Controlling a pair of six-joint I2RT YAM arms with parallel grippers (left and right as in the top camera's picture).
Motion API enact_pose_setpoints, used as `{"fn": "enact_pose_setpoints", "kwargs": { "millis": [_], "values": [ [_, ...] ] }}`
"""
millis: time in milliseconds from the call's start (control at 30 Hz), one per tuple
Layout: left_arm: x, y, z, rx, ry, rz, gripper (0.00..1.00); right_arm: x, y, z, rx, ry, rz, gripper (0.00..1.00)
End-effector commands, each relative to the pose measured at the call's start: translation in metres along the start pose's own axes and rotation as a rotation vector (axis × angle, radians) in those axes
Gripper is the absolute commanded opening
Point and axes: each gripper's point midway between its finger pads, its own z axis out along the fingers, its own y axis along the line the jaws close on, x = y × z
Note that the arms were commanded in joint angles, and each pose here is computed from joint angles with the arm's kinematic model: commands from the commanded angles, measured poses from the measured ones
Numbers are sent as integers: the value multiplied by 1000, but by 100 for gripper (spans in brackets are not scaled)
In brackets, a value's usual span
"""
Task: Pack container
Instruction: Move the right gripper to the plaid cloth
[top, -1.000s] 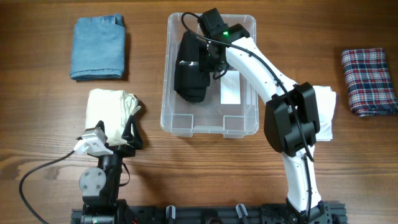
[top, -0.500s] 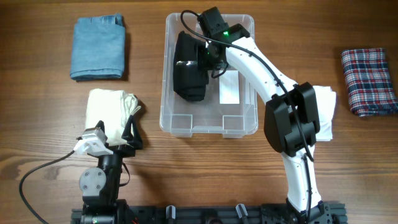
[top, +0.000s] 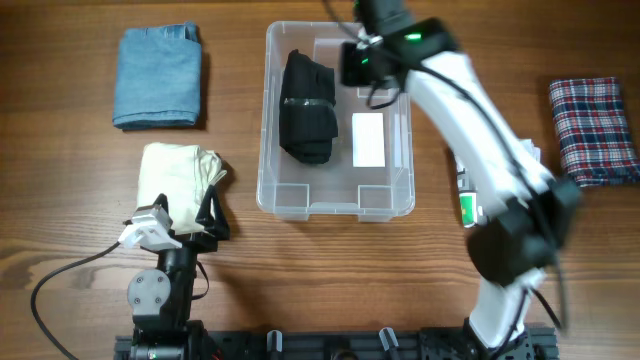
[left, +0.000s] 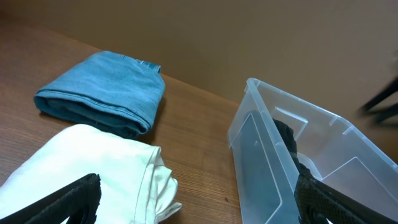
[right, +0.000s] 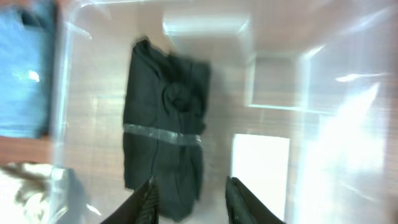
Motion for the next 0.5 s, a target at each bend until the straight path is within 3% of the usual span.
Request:
{"fn": "enact_pose_setpoints", "kwargs": {
  "millis": [0,100,167,333,467],
  "values": [
    [3,1,0,2,8,19,100,-22,-44,-112,142,-196,19,40],
    [3,1,0,2,8,19,100,-8,-84,-155,249,-200,67,45],
    [3,1,0,2,8,19,100,4,-113,-180,320,-194,107,67],
    [3,1,0,2,8,19,100,34,-173,-214,430,-120,213,100],
    [3,1,0,2,8,19,100,44,-229,-228,537,-100,348,100]
  ]
}}
